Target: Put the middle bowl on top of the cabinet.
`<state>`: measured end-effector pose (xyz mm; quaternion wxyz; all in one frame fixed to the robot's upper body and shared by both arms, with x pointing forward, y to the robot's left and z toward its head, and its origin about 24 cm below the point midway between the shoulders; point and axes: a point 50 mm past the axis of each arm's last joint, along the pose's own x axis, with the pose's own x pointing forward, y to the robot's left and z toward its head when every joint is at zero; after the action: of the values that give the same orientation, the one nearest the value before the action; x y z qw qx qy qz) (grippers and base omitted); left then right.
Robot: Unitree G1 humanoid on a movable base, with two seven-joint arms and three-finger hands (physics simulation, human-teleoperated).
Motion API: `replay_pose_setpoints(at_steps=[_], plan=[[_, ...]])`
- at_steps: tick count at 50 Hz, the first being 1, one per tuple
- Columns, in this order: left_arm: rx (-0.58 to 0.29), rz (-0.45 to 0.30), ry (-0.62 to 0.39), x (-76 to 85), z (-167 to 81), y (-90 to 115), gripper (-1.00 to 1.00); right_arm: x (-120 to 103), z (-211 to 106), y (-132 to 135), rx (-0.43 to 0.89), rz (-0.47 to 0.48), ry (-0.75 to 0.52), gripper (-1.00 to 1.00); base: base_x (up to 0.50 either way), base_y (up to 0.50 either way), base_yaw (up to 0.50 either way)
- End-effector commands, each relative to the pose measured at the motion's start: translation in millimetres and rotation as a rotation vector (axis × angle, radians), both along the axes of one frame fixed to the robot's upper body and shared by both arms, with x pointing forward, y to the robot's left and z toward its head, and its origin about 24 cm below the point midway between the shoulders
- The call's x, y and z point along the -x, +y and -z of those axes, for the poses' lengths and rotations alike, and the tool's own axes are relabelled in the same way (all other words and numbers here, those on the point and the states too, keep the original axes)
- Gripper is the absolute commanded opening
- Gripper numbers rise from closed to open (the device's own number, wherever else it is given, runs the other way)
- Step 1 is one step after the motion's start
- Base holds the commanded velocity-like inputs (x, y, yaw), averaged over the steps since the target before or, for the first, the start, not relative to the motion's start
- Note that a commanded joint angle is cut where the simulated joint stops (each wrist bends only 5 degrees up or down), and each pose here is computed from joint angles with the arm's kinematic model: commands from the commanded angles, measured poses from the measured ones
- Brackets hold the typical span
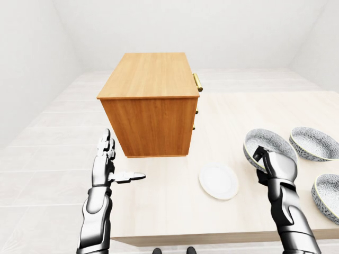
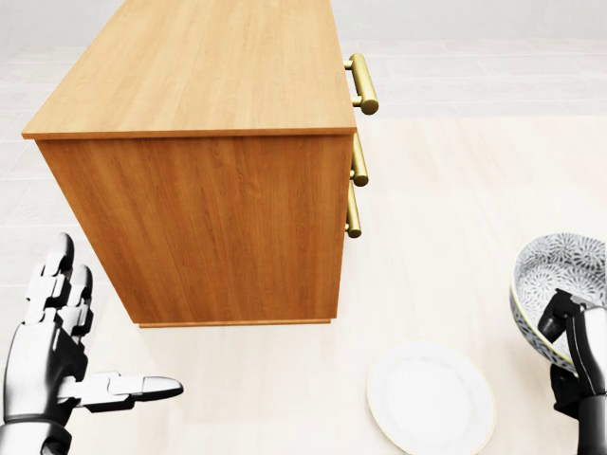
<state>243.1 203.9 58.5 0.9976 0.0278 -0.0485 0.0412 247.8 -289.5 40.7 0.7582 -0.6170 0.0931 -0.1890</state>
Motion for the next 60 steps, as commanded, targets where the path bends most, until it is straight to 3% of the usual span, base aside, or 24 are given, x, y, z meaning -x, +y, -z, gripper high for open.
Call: replay_pose_setpoints(at_steps=[1,10,19,28,36,60], plan=[[0.008,0.026,0.004,0.3,0,-2,1.00,-5,-36,4,0.032,-0.028,-0.102,-1.00,0.00,0.00,0.00],[0.009,0.024,0.003,1.1,0,-1,1.00,-5,-63,13,0.071,-0.067,-0.149,-1.00,0.00,0.00,0.00],[0.011,0.025,0.000,2.8,-1,0,1.00,-25,-91,11,0.056,-0.096,-0.177,-1.00,0.00,0.00,0.00],[0.013,0.023,-0.003,3.4,-1,1,1.00,-55,-127,18,-0.094,-0.245,-0.093,-1.00,0.00,0.00,0.00],[0.014,0.022,-0.004,3.4,0,3,1.00,-77,-161,23,-0.128,-0.324,-0.090,-1.00,0.00,0.00,0.00],[0.020,0.016,-0.012,2.4,-4,8,1.00,-102,-231,41,-0.087,-0.409,-0.186,-1.00,0.00,0.00,0.00]])
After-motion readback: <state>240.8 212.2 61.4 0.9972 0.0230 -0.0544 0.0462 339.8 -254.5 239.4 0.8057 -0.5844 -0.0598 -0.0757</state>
